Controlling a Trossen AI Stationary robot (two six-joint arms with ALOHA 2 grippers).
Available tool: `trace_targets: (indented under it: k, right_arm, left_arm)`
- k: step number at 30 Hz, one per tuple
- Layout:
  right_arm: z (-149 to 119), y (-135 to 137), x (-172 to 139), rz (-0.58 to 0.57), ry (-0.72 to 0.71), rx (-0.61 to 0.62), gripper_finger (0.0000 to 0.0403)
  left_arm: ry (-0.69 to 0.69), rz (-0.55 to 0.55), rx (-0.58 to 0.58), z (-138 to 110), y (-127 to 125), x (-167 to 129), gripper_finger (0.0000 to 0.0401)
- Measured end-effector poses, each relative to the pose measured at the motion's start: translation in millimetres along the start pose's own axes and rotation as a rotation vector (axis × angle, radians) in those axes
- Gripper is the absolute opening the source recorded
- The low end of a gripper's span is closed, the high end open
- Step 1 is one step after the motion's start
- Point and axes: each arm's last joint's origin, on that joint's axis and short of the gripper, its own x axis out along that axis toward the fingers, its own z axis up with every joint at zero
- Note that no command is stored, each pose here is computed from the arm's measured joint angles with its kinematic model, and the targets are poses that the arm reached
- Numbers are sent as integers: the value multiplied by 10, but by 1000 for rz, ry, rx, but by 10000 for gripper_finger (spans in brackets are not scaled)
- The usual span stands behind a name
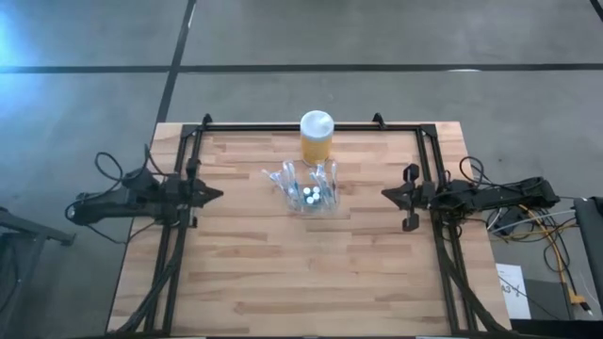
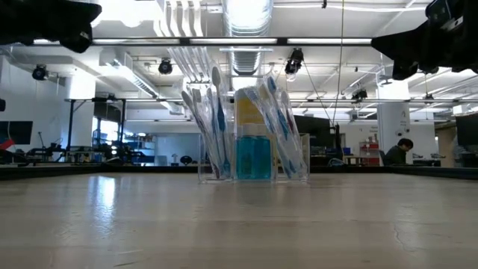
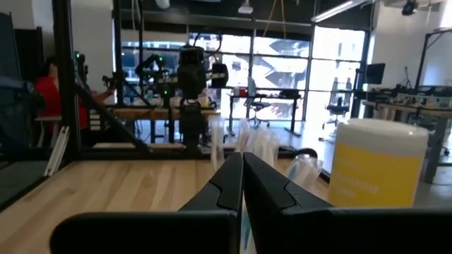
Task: Pick & Place toothbrushing station
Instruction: Return to Home Position
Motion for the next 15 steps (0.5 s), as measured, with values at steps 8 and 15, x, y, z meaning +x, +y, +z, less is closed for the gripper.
trace_targets:
  k: [8, 15]
  right_arm:
    - [17, -6, -18, -2, -17, 8, 8]
    - [-3, -19, -17, -45, 5, 6, 8]
  left_arm:
    - [54, 20, -67, -377, -33, 49, 1]
    - [81, 8, -105, -627, -62, 84, 1]
